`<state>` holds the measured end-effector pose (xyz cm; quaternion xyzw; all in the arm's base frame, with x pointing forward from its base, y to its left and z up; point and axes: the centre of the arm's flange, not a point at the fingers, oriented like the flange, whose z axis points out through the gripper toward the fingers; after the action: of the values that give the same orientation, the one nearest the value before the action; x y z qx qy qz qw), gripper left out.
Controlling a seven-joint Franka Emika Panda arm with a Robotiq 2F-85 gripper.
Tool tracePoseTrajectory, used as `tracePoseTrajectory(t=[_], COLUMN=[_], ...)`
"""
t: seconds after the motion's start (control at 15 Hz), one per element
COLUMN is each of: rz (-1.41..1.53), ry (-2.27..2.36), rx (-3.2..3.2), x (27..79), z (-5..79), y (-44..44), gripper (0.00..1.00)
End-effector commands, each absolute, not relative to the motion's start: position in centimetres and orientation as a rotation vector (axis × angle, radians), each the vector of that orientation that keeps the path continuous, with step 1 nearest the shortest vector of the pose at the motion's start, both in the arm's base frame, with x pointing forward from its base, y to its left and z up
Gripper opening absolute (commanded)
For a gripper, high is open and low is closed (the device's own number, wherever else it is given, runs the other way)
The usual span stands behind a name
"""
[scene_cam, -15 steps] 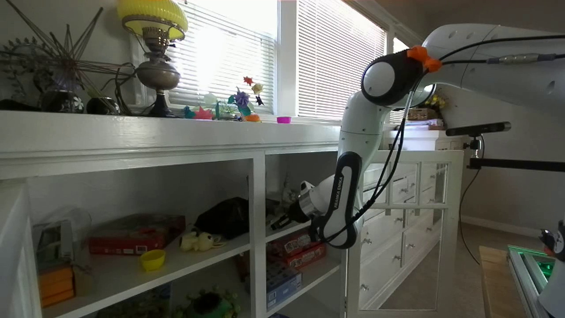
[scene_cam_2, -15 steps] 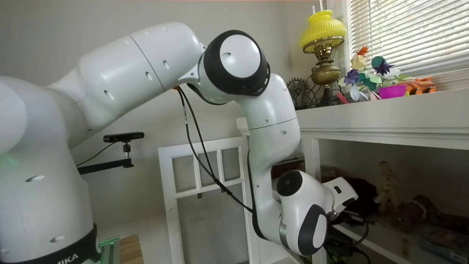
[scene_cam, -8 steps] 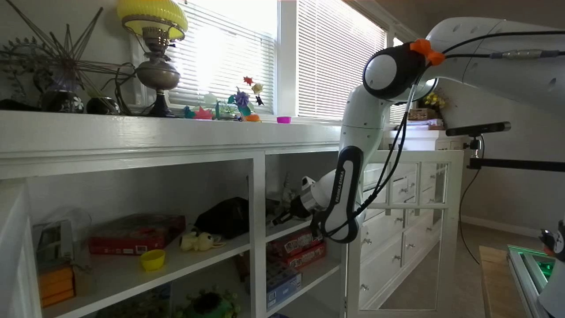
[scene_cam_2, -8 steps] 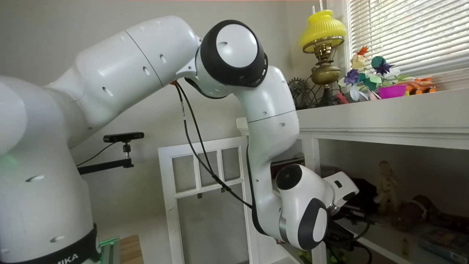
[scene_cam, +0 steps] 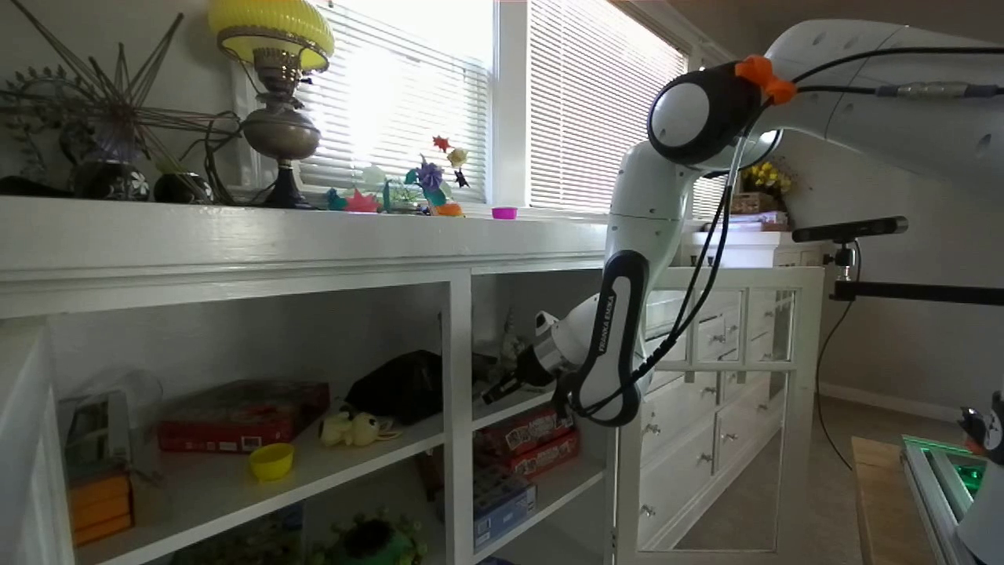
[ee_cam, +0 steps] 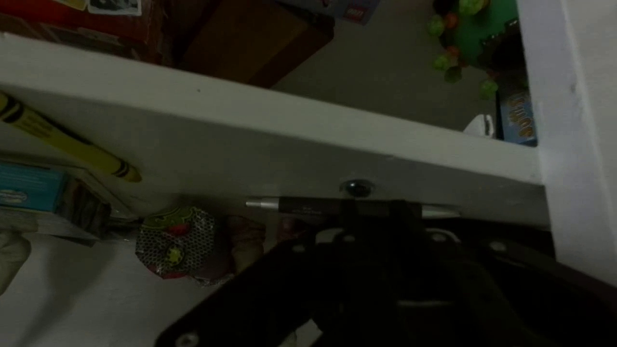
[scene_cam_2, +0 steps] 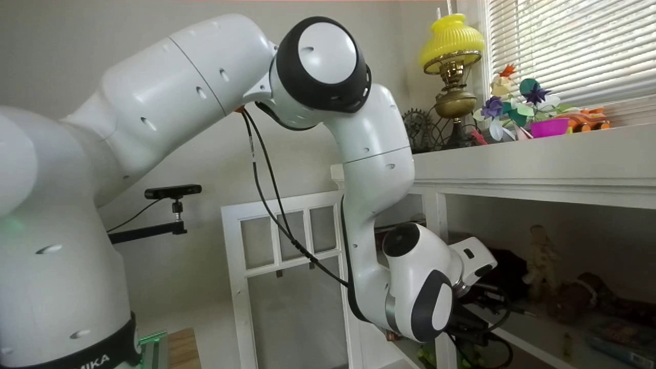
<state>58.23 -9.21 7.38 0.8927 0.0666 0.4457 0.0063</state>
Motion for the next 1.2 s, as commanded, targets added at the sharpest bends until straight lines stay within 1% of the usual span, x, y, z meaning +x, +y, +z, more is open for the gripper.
tracePoseTrajectory(t=[0.0, 0.27, 0.33, 0.4, 0.47, 0.6, 0.67, 0.73, 0.8, 0.93, 1.07, 1.13], rz=[1.421, 1.439, 1.437, 1.438, 1.437, 1.436, 1.437, 1.436, 1.436, 1.443, 1.452, 1.457], ry=[0.23, 0.23, 0.228, 0.229, 0.228, 0.228, 0.225, 0.226, 0.228, 0.223, 0.22, 0.223], rx=[2.783, 2.772, 2.775, 2.771, 2.77, 2.772, 2.771, 2.77, 2.769, 2.762, 2.756, 2.75], x=[59.0, 60.0, 60.1, 60.2, 60.2, 60.3, 60.3, 60.4, 60.5, 60.7, 60.9, 61.1], z=[7.7, 7.1, 6.8, 6.7, 6.3, 5.9, 5.5, 5.3, 5.1, 4.7, 4.6, 4.6], y=[-8.9, -8.8, -8.8, -8.9, -8.9, -8.9, -8.9, -9.0, -9.0, -9.1, -9.2, -9.3], gripper=[0.55, 0.82, 0.84, 0.84, 0.83, 0.76, 0.62, 0.55, 0.55, 0.46, 0.44, 0.48])
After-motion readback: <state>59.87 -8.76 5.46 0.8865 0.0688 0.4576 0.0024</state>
